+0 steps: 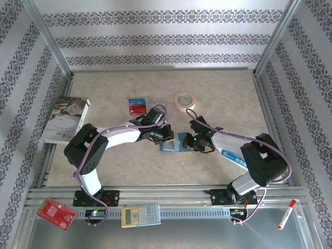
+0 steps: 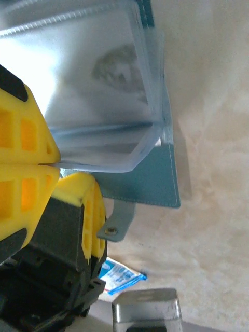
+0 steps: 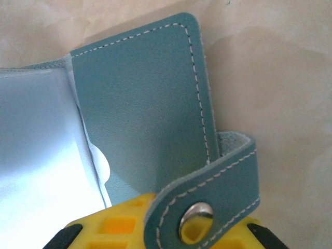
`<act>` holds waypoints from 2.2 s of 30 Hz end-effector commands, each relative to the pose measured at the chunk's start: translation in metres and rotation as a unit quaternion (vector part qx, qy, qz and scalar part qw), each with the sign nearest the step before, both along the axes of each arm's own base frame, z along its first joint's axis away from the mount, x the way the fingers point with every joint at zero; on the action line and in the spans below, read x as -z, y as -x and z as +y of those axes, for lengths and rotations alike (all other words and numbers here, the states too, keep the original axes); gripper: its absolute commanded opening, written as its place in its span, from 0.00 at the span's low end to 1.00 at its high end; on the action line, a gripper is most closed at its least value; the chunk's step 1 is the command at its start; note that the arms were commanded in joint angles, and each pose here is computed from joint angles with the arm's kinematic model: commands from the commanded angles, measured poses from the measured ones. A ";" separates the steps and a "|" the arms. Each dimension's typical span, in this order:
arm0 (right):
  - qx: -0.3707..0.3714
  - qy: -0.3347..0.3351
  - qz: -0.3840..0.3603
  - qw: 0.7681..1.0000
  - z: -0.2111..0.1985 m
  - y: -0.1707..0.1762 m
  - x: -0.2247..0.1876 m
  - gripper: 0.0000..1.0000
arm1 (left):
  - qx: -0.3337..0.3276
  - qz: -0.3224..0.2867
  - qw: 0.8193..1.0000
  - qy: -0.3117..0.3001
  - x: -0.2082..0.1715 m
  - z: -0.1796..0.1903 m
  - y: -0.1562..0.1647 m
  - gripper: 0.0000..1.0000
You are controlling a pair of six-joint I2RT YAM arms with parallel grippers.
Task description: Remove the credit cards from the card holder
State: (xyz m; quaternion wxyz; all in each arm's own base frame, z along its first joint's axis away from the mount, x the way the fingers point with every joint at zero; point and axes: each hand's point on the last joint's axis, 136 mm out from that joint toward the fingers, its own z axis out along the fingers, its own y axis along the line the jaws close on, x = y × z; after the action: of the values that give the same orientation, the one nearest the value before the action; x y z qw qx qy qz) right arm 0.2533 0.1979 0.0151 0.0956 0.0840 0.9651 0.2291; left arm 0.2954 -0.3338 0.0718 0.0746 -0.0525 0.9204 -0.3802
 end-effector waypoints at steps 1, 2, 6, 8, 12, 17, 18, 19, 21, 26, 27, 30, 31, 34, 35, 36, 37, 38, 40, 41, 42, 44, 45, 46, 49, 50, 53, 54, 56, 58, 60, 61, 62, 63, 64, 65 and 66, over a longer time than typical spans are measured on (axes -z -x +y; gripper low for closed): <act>0.002 0.024 0.020 1.000 -0.009 0.004 0.018 0.20 | 0.015 0.006 0.999 0.028 0.000 -0.015 0.003 0.00; 0.001 0.024 0.020 1.000 -0.009 0.005 0.018 0.20 | 0.016 0.006 0.999 0.031 0.000 -0.016 0.003 0.00; 0.001 0.024 0.018 1.000 -0.009 0.004 0.017 0.20 | 0.019 0.010 0.999 0.046 0.000 -0.020 0.003 0.01; 0.001 0.025 0.017 1.000 -0.009 0.003 0.017 0.20 | 0.021 0.015 0.998 0.050 0.002 -0.022 0.003 0.02; 0.001 0.021 0.016 1.000 -0.009 0.004 0.015 0.20 | 0.024 0.026 0.998 0.044 0.010 -0.022 0.005 0.09; 0.004 0.019 0.010 1.000 -0.011 0.002 0.012 0.20 | 0.021 0.022 0.999 0.018 0.013 -0.015 0.005 0.19; 0.005 0.018 0.010 1.000 -0.011 0.001 0.012 0.20 | 0.021 0.019 1.000 0.009 0.014 -0.012 0.005 0.21; 0.006 0.018 0.009 1.000 -0.012 0.001 0.011 0.20 | 0.020 0.017 1.000 0.001 0.014 -0.009 0.006 0.23; 0.007 0.016 0.008 1.000 -0.012 0.000 0.010 0.20 | 0.020 0.014 1.000 -0.012 0.015 -0.004 0.006 0.26; -0.006 -0.007 -0.015 1.000 -0.005 -0.004 -0.005 0.21 | 0.017 0.007 0.999 -0.031 0.013 0.006 0.006 0.31; -0.009 -0.016 -0.027 0.999 -0.003 -0.007 -0.012 0.21 | 0.017 0.005 0.999 -0.030 0.012 0.006 0.005 0.31; -0.017 -0.044 -0.063 0.997 0.002 -0.012 -0.035 0.26 | 0.022 0.005 1.000 -0.020 0.011 0.002 0.004 0.32; -0.020 -0.051 -0.074 0.996 0.003 -0.014 -0.042 0.28 | 0.023 0.007 1.000 -0.016 0.011 0.000 0.004 0.32; -0.043 -0.076 -0.094 0.992 0.011 -0.011 -0.057 0.36 | 0.024 0.007 1.000 -0.009 0.009 -0.003 0.003 0.32; -0.051 -0.081 -0.097 0.991 0.013 -0.010 -0.060 0.40 | 0.024 0.006 1.000 -0.008 0.008 -0.003 0.003 0.32; -0.059 -0.083 -0.098 0.990 0.015 -0.009 -0.060 0.43 | 0.023 0.004 1.000 -0.009 0.007 -0.003 0.002 0.32; -0.064 -0.085 -0.097 0.990 0.017 -0.008 -0.060 0.45 | 0.021 0.002 1.000 -0.010 0.005 -0.002 0.002 0.32; -0.067 -0.088 -0.095 0.989 0.018 -0.006 -0.059 0.45 | 0.021 0.000 1.000 -0.010 0.004 -0.001 0.002 0.32; -0.073 -0.100 -0.088 0.988 0.024 -0.005 -0.057 0.45 | 0.018 -0.003 1.000 -0.008 -0.001 -0.001 0.002 0.32; -0.076 -0.103 -0.087 0.988 0.027 -0.005 -0.057 0.45 | 0.016 -0.005 1.000 -0.006 -0.002 0.000 0.001 0.33; -0.080 -0.106 -0.085 0.987 0.030 -0.004 -0.057 0.45 | 0.015 -0.007 1.000 -0.005 -0.005 0.000 0.001 0.33; -0.092 -0.108 -0.085 0.986 0.036 -0.001 -0.055 0.44 | 0.012 -0.013 1.000 0.001 -0.010 0.001 -0.001 0.33; -0.097 -0.107 -0.084 0.986 0.038 0.000 -0.054 0.44 | 0.011 -0.014 1.000 0.002 -0.012 0.001 -0.001 0.33; -0.099 -0.105 -0.082 0.986 0.040 0.001 -0.052 0.45 | 0.010 -0.015 1.000 0.004 -0.013 0.001 -0.001 0.33; -0.102 -0.106 -0.075 0.986 0.041 0.004 -0.046 0.44 | 0.008 -0.017 1.000 0.005 -0.016 0.003 -0.002 0.32; -0.102 -0.108 -0.076 0.986 0.042 0.004 -0.045 0.44 | 0.007 -0.016 1.000 0.005 -0.015 0.003 -0.002 0.31; -0.110 -0.120 -0.078 0.984 0.044 0.007 -0.045 0.44 | 0.004 -0.015 1.000 0.009 -0.016 0.003 -0.003 0.25; -0.112 -0.121 -0.078 0.983 0.044 0.009 -0.046 0.44 | 0.003 -0.016 1.000 0.012 -0.018 0.003 -0.004 0.24; -0.111 -0.119 -0.078 0.984 0.040 0.012 -0.043 0.43 | 0.001 -0.021 1.000 0.014 -0.022 0.003 -0.005 0.23; -0.108 -0.118 -0.079 0.984 0.036 0.014 -0.042 0.43 | -0.001 -0.026 1.000 0.014 -0.025 0.005 -0.007 0.24; -0.106 -0.118 -0.081 0.984 0.034 0.013 -0.041 0.43 | -0.002 -0.028 1.000 0.012 -0.024 0.006 -0.009 0.24; -0.106 -0.119 -0.080 0.984 0.034 0.014 -0.041 0.43 | -0.003 -0.027 1.000 0.009 -0.022 0.007 -0.010 0.24; -0.108 -0.121 -0.080 0.984 0.035 0.013 -0.041 0.43 | -0.003 -0.026 1.000 0.008 -0.020 0.008 -0.011 0.24; -0.109 -0.124 -0.080 0.983 0.036 0.013 -0.041 0.43 | -0.003 -0.023 1.000 0.006 -0.017 0.008 -0.012 0.24; -0.110 -0.129 -0.080 0.982 0.038 0.013 -0.042 0.43 | -0.003 -0.021 1.000 0.005 -0.014 0.007 -0.013 0.23; -0.111 -0.138 -0.081 0.981 0.040 0.012 -0.043 0.43 | -0.003 -0.020 1.000 0.004 -0.012 0.006 -0.014 0.21; -0.113 -0.148 -0.082 0.979 0.043 0.012 -0.045 0.43 | -0.002 -0.020 1.000 0.004 -0.011 0.006 -0.015 0.21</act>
State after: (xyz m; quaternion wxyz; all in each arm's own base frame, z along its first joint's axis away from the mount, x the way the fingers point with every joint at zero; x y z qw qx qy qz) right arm 0.2418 0.2335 0.0540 0.1310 -0.0178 0.9248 0.3567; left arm 0.2985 -0.3255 0.0786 0.0834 -0.0482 0.9220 -0.3750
